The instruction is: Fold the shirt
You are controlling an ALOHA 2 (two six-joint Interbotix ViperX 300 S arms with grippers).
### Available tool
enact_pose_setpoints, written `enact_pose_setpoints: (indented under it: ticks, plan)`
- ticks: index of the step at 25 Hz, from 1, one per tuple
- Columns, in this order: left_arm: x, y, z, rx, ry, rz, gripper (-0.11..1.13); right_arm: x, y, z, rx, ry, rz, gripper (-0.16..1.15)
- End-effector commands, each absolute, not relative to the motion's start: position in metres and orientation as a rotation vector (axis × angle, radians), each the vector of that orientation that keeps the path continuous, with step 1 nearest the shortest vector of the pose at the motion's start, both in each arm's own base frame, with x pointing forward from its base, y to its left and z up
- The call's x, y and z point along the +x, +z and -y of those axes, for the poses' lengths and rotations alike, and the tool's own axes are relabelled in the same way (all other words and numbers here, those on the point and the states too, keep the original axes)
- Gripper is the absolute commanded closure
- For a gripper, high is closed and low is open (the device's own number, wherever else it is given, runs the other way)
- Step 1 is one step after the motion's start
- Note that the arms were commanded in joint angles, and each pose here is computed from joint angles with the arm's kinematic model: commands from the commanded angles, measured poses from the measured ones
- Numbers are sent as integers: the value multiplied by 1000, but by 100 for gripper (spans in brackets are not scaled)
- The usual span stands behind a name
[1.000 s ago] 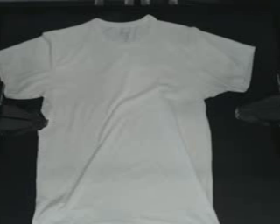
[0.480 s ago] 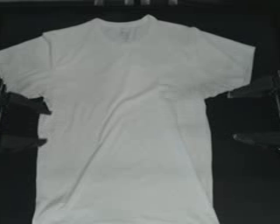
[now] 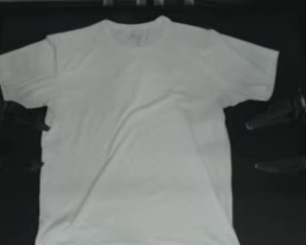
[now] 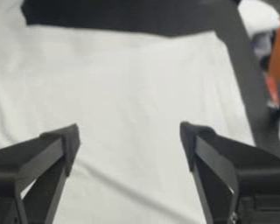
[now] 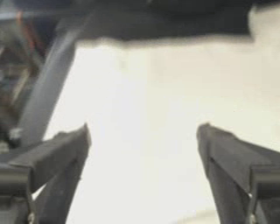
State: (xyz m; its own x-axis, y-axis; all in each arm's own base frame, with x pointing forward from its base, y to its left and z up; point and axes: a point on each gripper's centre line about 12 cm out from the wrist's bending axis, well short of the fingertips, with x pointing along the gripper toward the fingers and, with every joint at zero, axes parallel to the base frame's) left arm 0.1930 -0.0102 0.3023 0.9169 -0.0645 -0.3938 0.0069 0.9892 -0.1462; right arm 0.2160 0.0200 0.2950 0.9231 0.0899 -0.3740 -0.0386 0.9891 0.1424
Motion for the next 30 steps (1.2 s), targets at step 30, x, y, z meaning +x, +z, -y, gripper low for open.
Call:
enact_pose_setpoints:
  ticks: [30]
  plan:
    - [217, 244, 112, -163, 55, -1081, 17, 291, 255, -141, 258, -69, -1125, 1]
